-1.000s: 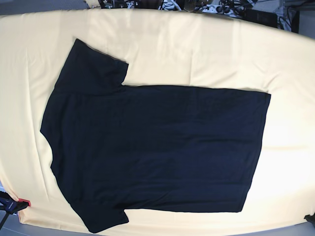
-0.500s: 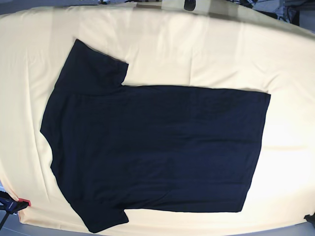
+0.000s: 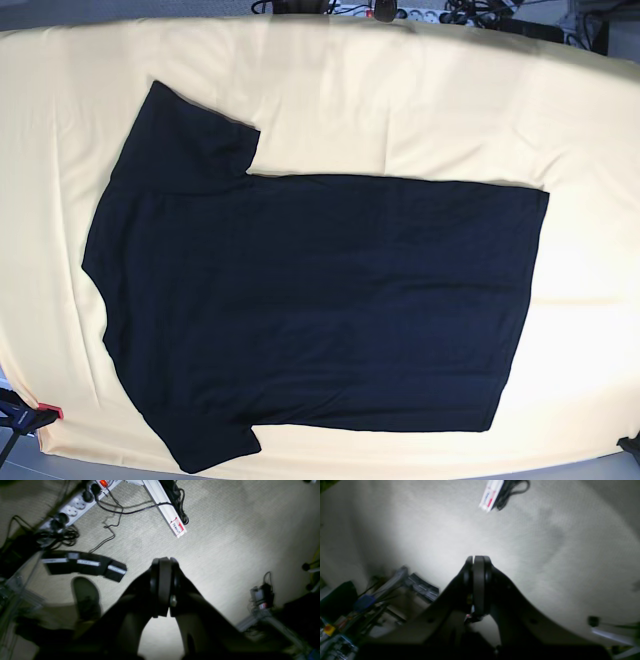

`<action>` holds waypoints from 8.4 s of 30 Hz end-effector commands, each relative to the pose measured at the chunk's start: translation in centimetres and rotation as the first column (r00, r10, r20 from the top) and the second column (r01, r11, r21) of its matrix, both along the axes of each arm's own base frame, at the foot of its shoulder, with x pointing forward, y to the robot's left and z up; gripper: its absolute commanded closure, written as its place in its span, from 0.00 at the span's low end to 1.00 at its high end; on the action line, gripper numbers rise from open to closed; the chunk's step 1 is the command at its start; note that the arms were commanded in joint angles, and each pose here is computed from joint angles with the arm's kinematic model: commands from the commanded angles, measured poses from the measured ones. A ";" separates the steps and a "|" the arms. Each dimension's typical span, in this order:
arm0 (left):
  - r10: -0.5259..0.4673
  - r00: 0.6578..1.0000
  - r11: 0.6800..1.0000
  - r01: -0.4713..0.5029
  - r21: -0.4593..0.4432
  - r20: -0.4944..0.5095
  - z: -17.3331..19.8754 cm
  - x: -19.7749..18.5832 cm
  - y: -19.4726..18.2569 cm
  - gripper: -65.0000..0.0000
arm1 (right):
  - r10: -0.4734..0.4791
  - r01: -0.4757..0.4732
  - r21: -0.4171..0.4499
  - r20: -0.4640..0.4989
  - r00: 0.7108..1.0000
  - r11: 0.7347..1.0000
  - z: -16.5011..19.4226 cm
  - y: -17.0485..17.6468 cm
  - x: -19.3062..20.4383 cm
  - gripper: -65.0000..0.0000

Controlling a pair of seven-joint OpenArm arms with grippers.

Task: Fold the T-shirt properly

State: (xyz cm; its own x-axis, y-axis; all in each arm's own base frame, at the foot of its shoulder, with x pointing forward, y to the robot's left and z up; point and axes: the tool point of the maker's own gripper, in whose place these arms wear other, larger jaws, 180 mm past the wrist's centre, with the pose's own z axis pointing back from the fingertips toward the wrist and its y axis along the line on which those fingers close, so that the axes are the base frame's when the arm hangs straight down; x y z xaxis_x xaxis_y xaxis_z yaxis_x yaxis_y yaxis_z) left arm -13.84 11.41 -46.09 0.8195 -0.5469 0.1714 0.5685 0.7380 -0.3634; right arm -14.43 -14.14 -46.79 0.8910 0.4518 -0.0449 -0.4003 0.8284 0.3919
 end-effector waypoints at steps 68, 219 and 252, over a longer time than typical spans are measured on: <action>-0.769 0.274 0.617 0.556 0.557 0.577 7.3 43.4 12.7 1.00 | 0.341 -0.273 -0.226 0.780 0.524 0.935 10.6 2.0 29.6 0.40; -0.812 0.065 0.581 0.190 0.792 0.580 17.7 44.3 10.1 1.00 | 0.567 -0.238 -0.550 0.565 0.599 0.800 11.4 -12.0 37.2 1.00; -0.829 0.100 0.556 0.249 0.793 0.550 16.8 43.5 10.7 1.00 | 0.589 -0.142 -0.627 0.595 0.547 0.766 14.9 -11.4 38.2 1.00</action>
State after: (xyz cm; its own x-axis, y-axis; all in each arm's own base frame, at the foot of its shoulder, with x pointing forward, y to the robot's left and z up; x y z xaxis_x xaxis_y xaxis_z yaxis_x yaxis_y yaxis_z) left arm 28.76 21.64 -30.88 -0.2140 -0.9732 0.0844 0.6325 -0.0722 0.7712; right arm 23.15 -24.96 -32.89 0.4720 0.8506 0.2319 -0.6752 0.5179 -0.5253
